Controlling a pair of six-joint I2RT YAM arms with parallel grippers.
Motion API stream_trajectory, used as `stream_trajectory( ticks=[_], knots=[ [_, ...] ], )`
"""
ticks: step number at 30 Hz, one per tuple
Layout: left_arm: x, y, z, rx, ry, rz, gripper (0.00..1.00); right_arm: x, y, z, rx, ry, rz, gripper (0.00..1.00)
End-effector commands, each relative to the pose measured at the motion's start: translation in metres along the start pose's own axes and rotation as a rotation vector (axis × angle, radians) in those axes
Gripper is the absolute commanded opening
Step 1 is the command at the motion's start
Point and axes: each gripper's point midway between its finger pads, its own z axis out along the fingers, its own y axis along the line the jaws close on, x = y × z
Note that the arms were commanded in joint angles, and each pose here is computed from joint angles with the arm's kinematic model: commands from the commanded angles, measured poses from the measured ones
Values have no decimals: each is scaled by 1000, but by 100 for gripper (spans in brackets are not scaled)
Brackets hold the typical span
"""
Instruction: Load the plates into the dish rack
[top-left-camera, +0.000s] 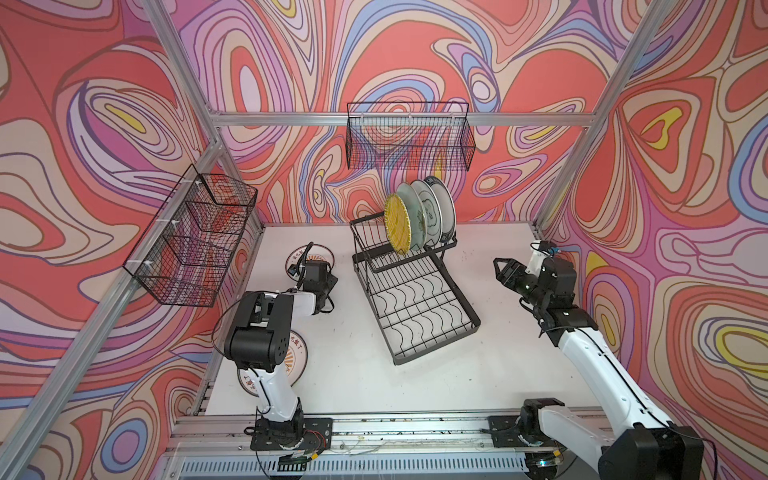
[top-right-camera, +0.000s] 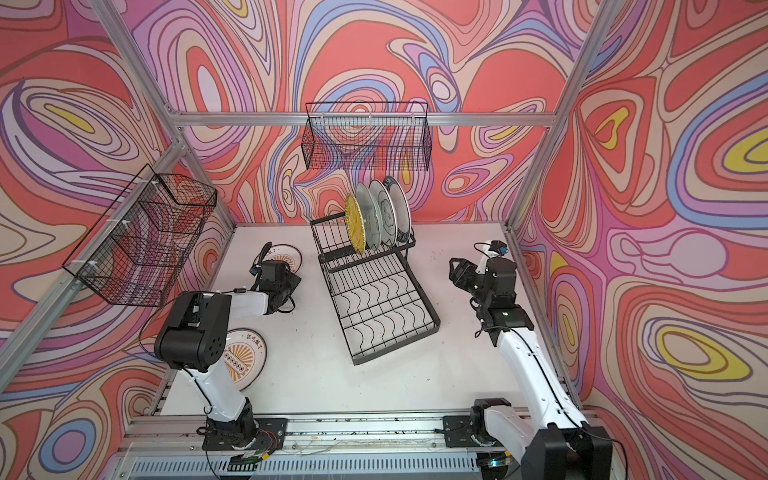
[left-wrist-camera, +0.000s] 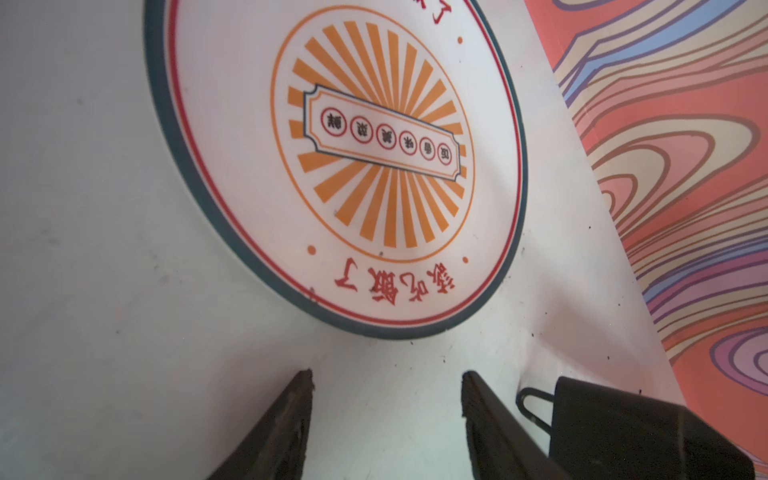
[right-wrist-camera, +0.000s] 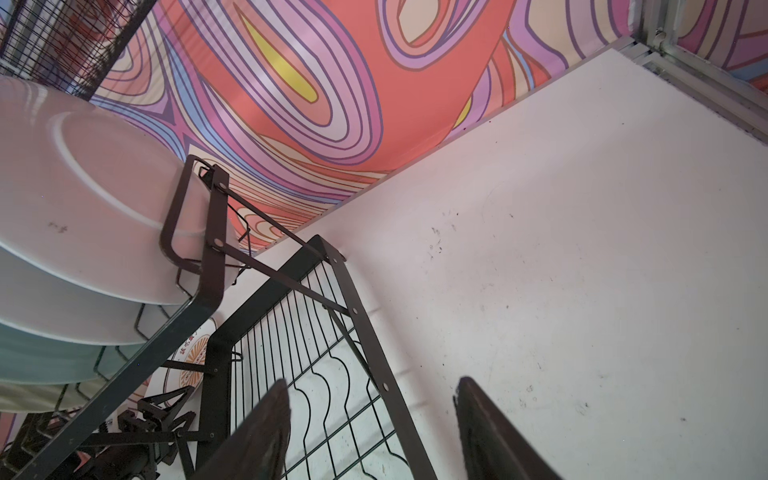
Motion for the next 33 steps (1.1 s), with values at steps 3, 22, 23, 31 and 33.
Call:
stream_trajectory(
  ticks=[3, 22, 23, 31, 33],
  knots=[
    [-5, 10, 13, -50, -30, -86, 56, 0, -3, -2, -5, -9, -20, 65],
    [-7, 43, 16, -145, -121, -343, 52, 9, -15, 8, -24, 17, -4, 65],
    [-6, 46, 17, -153, -120, -347, 52, 9, -16, 8, -23, 18, -2, 65],
    [-3, 56, 20, -182, -133, -401, 51, 9, -20, 8, -27, 18, 6, 64],
    [-4, 56, 22, -184, -129, -394, 50, 10, -20, 8, -29, 23, 8, 64]
  ],
)
